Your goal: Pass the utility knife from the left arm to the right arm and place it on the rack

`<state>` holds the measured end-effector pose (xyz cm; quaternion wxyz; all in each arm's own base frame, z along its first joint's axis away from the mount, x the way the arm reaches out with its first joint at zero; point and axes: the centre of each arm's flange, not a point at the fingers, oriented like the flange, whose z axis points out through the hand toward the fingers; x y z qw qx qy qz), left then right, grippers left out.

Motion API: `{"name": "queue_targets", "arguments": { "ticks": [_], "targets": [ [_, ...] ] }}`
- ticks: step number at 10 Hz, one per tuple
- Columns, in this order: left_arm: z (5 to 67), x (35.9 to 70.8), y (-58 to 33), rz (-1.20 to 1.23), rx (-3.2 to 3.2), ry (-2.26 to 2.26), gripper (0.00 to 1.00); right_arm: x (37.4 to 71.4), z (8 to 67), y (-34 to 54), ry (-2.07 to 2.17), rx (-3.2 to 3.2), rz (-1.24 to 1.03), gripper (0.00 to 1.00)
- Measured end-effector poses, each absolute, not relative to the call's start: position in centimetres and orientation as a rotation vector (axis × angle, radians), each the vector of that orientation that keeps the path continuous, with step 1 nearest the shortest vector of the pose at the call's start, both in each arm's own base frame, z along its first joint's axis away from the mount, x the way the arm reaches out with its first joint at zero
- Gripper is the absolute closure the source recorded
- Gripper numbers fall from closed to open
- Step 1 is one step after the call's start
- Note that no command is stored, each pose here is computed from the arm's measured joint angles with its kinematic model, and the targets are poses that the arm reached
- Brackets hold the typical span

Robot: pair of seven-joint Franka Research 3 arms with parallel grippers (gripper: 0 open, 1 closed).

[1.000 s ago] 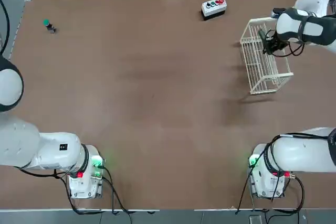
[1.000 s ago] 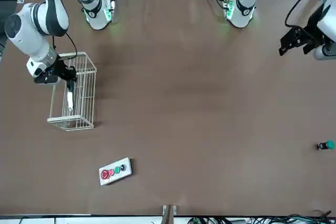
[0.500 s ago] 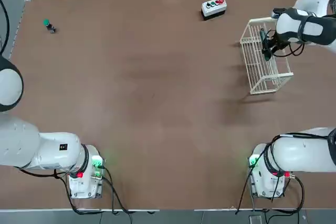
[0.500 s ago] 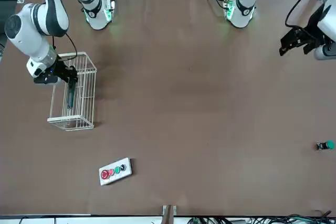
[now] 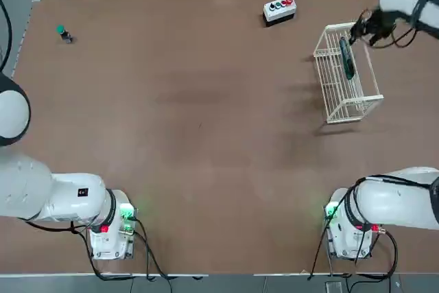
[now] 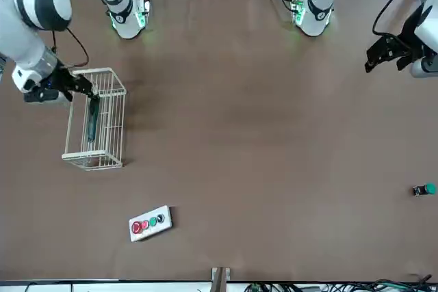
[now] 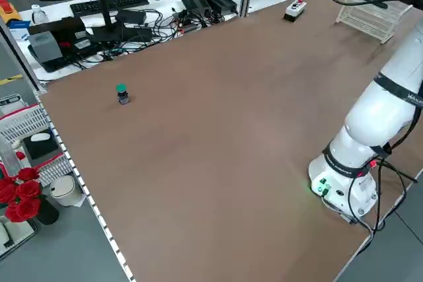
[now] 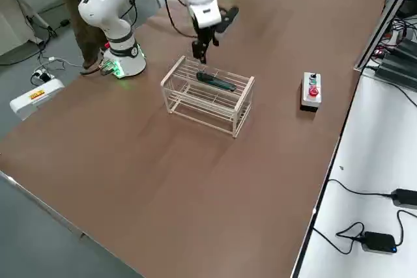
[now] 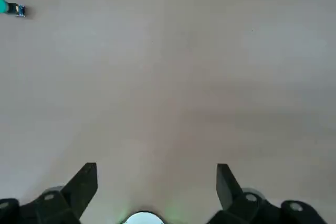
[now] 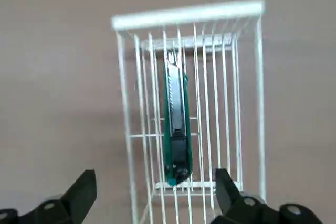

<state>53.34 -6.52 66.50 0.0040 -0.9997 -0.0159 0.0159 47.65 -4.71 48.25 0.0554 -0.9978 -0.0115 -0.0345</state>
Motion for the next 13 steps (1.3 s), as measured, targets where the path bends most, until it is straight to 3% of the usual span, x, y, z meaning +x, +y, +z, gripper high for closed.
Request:
{"name": "queue_targets", "arguments": {
  "ticks": [3, 7, 13],
  "targets": [
    [66.7, 53.2, -7.5, 0.04, -3.119, 0.003, 0.0, 49.9, 58.7, -5.5, -0.038, -3.032, -0.286, 0.0],
    [66.7, 53.2, -7.5, 0.041, -3.13, 0.054, 0.0, 54.6, 63.1, -3.6, 0.024, -3.141, -0.179, 0.0],
    [66.7, 53.2, -7.3, 0.04, -3.131, 0.06, 0.0, 54.6, 63.3, -4.4, 0.1, -3.161, 0.002, 0.0]
  ]
}}
